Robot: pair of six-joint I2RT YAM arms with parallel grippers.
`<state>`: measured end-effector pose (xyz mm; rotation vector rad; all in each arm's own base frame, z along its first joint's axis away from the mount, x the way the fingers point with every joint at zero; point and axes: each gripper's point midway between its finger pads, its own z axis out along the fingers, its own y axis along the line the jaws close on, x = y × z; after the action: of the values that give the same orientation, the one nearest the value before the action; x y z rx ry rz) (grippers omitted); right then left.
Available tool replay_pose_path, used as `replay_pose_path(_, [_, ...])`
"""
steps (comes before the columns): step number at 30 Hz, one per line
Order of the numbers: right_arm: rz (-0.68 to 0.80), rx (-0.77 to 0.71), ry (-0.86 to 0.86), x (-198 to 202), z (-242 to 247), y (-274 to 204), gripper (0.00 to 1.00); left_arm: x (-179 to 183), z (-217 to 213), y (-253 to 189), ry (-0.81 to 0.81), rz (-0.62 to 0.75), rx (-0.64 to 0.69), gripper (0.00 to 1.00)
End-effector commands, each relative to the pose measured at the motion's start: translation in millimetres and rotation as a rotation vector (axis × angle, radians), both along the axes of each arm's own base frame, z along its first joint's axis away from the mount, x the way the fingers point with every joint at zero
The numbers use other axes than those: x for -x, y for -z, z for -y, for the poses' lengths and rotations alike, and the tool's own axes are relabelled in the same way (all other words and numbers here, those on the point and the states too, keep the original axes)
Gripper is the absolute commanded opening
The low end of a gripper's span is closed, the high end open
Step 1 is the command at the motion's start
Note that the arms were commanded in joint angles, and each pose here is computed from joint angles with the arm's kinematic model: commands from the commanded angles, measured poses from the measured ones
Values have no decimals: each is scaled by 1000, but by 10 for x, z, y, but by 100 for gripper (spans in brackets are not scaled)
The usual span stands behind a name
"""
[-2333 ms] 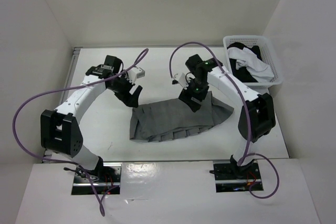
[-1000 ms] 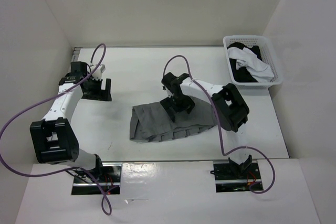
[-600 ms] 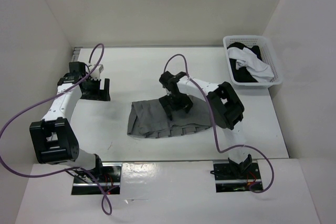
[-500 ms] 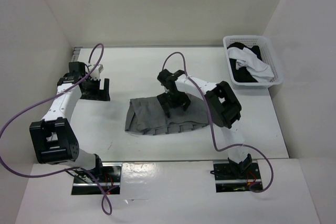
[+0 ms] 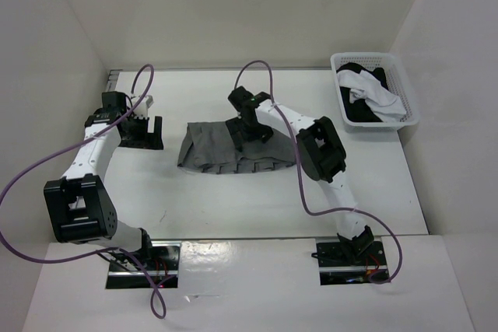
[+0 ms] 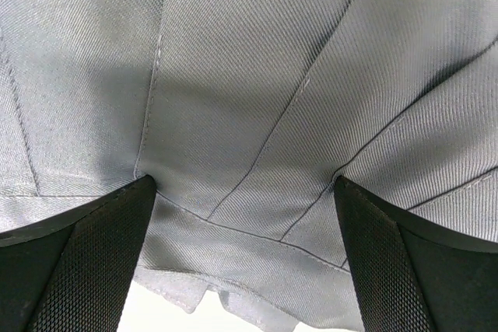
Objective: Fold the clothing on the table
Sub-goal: Fold the skirt
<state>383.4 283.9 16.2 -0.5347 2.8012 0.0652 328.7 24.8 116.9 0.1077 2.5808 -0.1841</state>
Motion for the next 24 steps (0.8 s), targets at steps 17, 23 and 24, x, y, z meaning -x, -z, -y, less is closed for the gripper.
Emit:
replay_pose_path(17, [174,158,-128,-862,333,138,99,73,104,-224,19,65,46,100])
replay_pose_path(23, [257,-140,-213,-877,48,-1147,99,-68,343,-338,159,111,115,100])
replay_pose_path(24, [288,-159,-229,-862,42,-1335,99,-93,381,-303,181,108,111,100])
